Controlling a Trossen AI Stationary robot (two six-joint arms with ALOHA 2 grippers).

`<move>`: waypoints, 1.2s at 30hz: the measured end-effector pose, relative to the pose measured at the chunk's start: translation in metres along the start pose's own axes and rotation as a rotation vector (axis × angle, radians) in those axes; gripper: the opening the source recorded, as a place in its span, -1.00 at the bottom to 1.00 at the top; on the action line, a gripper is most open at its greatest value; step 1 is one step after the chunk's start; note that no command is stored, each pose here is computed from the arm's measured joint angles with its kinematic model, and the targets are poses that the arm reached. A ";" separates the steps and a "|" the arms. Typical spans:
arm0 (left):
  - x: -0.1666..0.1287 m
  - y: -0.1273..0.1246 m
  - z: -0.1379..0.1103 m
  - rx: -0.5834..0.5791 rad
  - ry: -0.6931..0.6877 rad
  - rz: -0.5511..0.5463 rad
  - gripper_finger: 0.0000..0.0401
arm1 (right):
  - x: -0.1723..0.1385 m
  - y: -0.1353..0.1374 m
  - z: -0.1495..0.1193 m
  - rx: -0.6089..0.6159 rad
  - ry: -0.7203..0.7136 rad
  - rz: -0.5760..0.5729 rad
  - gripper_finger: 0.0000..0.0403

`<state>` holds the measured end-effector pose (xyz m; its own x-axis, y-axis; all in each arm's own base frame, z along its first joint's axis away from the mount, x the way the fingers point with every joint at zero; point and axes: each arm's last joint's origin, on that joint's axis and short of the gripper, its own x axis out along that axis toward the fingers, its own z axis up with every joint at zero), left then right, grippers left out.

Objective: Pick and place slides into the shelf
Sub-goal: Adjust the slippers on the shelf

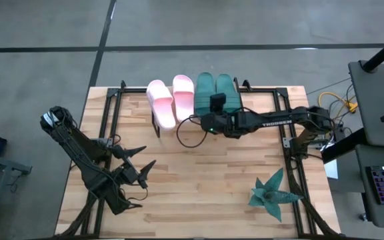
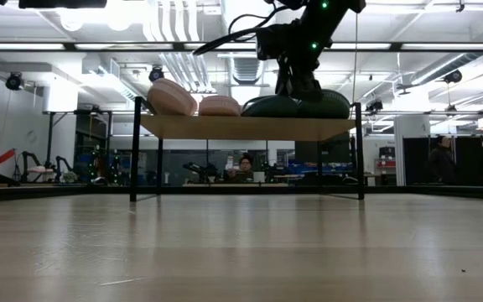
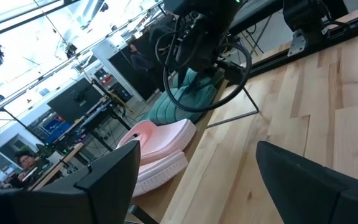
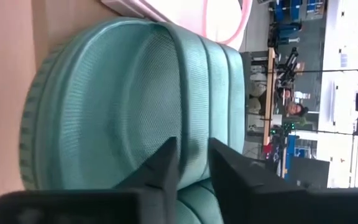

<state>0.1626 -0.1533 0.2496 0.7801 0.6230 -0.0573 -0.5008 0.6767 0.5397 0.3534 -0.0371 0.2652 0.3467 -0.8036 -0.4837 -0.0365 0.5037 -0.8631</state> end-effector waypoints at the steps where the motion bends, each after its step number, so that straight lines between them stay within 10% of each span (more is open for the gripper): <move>1: 0.000 0.000 0.000 0.000 0.000 0.000 0.51 | 0.000 0.000 0.000 -0.002 0.001 0.001 -0.67; 7: 0.000 0.000 0.000 0.000 0.000 0.000 0.51 | 0.000 0.000 -0.001 -0.041 0.007 -0.001 -0.93; 36: 0.000 -0.001 0.000 -0.005 0.006 -0.006 0.51 | -0.008 -0.002 -0.010 -0.055 0.034 0.028 -0.73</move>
<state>0.1628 -0.1536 0.2492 0.7810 0.6211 -0.0658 -0.4979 0.6827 0.5348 0.3412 -0.0348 0.2700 0.3127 -0.8004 -0.5114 -0.0972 0.5086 -0.8555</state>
